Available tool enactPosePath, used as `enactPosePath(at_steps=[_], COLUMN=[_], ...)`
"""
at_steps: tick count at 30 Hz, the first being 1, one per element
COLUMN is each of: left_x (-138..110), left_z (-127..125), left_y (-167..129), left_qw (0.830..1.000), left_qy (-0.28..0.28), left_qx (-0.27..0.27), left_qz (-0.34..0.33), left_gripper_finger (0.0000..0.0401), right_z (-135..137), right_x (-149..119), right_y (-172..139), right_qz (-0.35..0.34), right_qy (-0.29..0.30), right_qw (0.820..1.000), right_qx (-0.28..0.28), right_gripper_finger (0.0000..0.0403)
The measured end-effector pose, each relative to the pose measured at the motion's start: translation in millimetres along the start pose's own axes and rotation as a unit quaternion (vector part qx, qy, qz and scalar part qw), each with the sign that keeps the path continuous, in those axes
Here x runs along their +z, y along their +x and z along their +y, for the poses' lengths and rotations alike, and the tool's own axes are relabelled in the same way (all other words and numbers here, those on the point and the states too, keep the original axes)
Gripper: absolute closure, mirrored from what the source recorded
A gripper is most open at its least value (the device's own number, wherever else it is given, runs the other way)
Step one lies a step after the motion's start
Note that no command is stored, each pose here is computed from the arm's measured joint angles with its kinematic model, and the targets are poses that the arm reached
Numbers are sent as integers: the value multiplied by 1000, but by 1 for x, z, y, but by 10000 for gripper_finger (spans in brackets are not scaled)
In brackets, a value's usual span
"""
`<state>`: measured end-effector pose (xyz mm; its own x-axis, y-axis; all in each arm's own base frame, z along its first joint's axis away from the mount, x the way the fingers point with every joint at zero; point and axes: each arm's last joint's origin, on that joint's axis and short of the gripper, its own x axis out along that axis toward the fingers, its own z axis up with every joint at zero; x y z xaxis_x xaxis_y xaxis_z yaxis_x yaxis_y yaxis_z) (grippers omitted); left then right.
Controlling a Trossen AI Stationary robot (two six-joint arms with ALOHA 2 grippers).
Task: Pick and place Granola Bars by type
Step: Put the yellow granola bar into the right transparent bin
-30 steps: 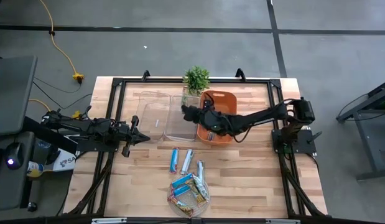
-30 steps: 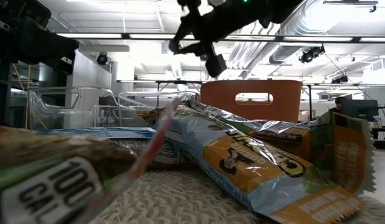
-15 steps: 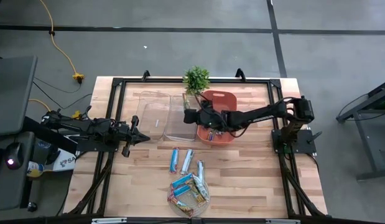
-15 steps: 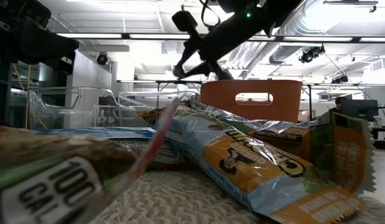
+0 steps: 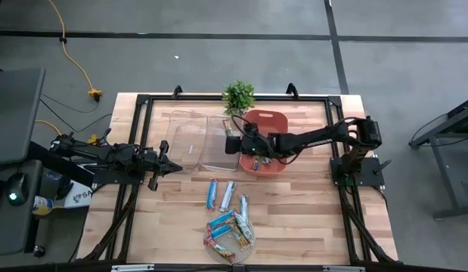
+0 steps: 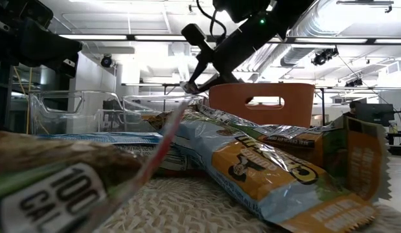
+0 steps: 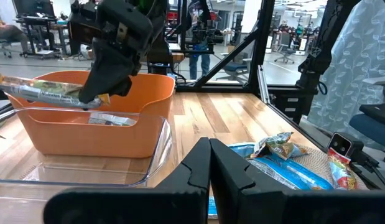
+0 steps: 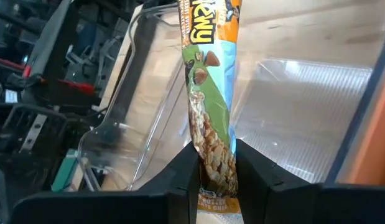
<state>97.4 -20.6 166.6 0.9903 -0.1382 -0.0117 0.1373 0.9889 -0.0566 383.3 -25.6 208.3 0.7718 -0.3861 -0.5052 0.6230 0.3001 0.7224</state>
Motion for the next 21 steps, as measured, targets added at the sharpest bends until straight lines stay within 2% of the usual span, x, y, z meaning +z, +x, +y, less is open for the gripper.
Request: enactPosePath(at_steps=[4,13,21], left_x=[0,0,0], left_z=[0,0,0], left_y=[0,0,0], left_qw=[1000,1000,1000], left_qy=[0,0,0], left_qx=[0,0,0], left_qz=[0,0,0], left_gripper_finger=[400,400,400], right_z=[2,3,4], right_x=[1,1,2], right_y=[0,0,0], right_qz=[-4,-7,-10], right_qy=[-14,-16,-27], right_qw=[1000,1000,999], right_qx=[10,16,21], right_gripper_finger=[327,262,249])
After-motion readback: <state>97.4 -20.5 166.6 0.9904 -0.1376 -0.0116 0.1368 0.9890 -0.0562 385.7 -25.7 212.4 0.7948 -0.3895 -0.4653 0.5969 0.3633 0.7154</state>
